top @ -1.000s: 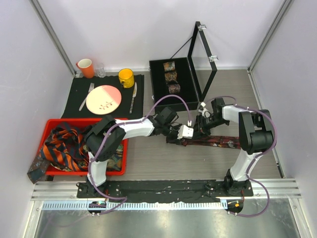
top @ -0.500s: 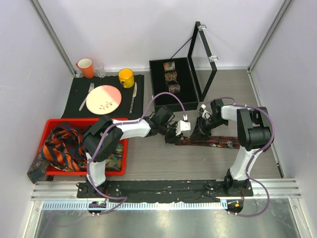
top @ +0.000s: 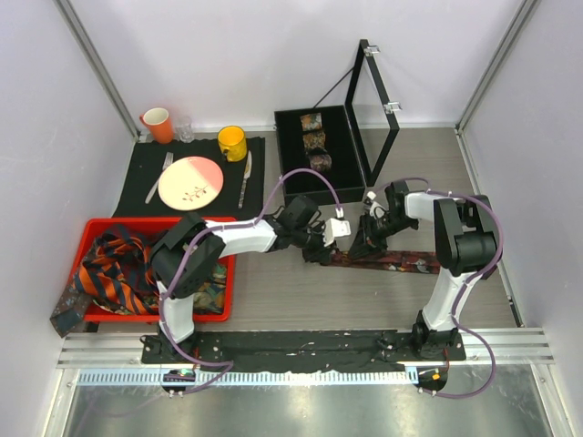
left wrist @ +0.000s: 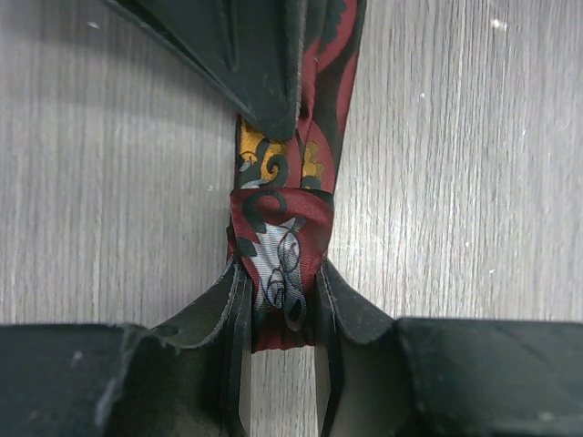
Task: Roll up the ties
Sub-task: Roll the tie at the center of the board.
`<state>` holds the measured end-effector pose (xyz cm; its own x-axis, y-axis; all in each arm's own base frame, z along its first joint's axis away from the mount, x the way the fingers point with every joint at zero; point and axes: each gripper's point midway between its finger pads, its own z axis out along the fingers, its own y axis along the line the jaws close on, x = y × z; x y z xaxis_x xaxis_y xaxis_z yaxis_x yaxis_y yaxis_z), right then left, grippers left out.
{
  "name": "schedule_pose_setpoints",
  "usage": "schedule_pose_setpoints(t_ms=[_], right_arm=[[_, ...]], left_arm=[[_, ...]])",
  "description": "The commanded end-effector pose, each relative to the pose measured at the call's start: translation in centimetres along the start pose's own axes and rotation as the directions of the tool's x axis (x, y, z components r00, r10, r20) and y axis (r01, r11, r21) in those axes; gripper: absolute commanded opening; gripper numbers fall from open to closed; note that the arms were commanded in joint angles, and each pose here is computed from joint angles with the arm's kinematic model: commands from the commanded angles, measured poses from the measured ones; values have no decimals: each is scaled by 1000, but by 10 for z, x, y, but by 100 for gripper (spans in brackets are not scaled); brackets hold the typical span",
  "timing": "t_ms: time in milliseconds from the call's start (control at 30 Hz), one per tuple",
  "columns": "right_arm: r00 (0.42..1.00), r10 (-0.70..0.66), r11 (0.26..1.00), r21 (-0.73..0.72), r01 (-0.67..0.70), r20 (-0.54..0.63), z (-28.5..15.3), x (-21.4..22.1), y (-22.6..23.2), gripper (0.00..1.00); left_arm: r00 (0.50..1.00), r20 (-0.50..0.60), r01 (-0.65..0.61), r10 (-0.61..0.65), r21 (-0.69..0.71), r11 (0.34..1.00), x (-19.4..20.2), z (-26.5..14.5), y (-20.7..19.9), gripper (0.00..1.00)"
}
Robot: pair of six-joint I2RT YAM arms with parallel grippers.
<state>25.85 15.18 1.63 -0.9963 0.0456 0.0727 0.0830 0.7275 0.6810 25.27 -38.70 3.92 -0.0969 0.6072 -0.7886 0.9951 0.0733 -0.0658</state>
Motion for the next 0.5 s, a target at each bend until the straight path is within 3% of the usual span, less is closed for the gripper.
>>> schedule_pose_setpoints(t_ms=[0, 167, 467], right_arm=[[995, -94, 994, 55, 92, 29, -5, -4, -8, 29], [995, -88, 987, -129, 93, 44, -12, 3, 35, 47], [994, -102, 983, -150, 105, 28, 10, 5, 47, 51]], left_arm=[[985, -168, -43, 43, 4, 999, 42, -4, -4, 1], [977, -204, -66, 68, 18, 998, 50, 1, -12, 1], [974, -214, -67, 74, 40, 997, 56, 2, -16, 1]])
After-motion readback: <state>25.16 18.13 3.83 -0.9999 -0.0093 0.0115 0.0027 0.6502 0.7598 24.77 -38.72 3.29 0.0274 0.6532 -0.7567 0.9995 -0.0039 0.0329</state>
